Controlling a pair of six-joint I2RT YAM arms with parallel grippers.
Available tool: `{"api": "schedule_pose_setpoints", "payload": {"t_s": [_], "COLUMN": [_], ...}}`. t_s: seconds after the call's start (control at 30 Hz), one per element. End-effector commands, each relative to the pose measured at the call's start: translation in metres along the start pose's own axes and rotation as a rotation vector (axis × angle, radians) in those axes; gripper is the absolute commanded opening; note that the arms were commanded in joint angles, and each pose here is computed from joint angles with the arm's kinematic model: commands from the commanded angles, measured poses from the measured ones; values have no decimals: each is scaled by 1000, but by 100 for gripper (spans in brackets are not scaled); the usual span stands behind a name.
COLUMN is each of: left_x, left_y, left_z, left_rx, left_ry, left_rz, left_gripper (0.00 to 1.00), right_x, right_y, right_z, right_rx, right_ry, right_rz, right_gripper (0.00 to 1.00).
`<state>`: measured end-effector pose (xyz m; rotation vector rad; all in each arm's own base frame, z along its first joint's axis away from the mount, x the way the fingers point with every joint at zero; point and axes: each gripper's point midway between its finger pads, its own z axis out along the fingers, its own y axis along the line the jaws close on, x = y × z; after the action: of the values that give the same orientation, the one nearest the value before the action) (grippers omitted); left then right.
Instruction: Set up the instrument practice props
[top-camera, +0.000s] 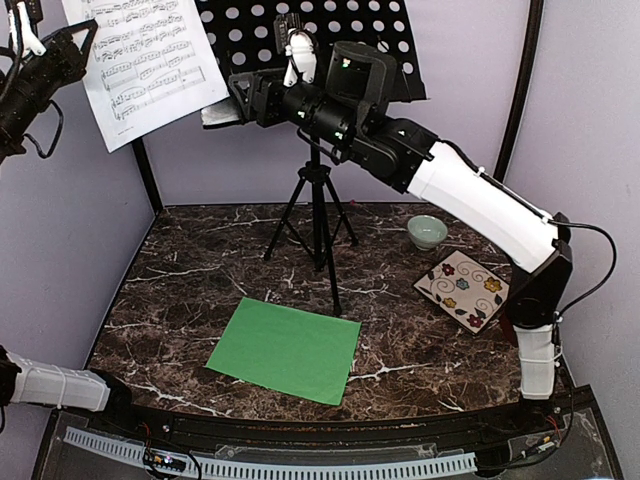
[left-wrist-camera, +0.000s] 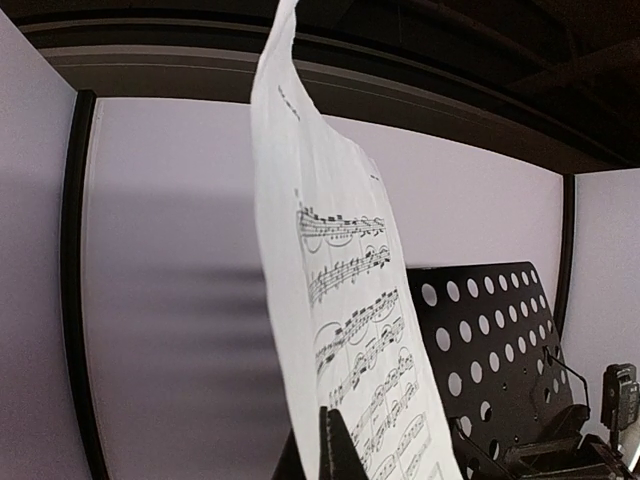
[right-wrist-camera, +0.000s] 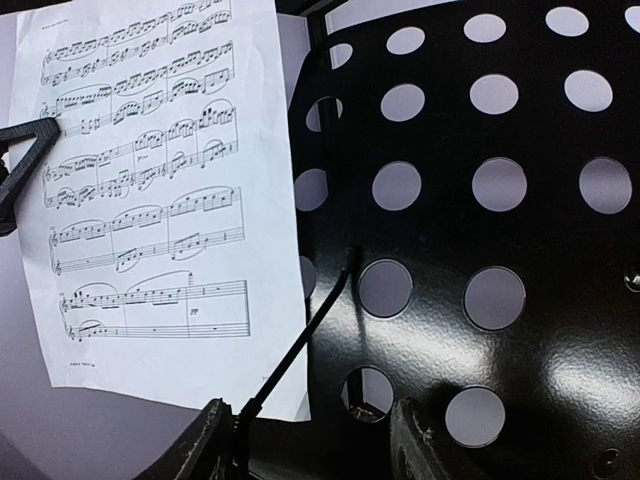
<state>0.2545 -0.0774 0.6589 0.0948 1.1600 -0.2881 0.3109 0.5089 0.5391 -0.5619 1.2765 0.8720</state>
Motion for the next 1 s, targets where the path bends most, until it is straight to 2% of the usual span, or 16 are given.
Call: {"api": "schedule_pose_setpoints", "payload": {"t_s": [0.0, 0.23, 0.5, 0.6, 0.73, 0.97], "left_x": [-15, -11, -4, -3, -2, -2], "left_y": [4, -1, -12, -15, -17, -19], "left_z": [-4, -2, 6, 5, 4, 4], "left_rx": [-17, 9, 72, 90, 99, 113], "left_ry": [-55, -53, -53, -57, -57, -63], "left_rz": [18, 9, -23, -31, -35, -43], "left_gripper": [0, 0, 0, 0, 0, 0], "right_x": [-16, -14, -12, -10, -14, -17], "right_y": [2, 2, 0, 0, 7, 24], "right_z": [0, 4, 9, 9, 6, 5], "right_rx": [21, 31, 63, 71, 47, 13], "right_ry": [-82, -94, -110, -109, -123, -144], "right_rz": [-6, -5, 0, -4, 7, 15], "right_gripper": [54, 53, 40, 39, 46, 52]}}
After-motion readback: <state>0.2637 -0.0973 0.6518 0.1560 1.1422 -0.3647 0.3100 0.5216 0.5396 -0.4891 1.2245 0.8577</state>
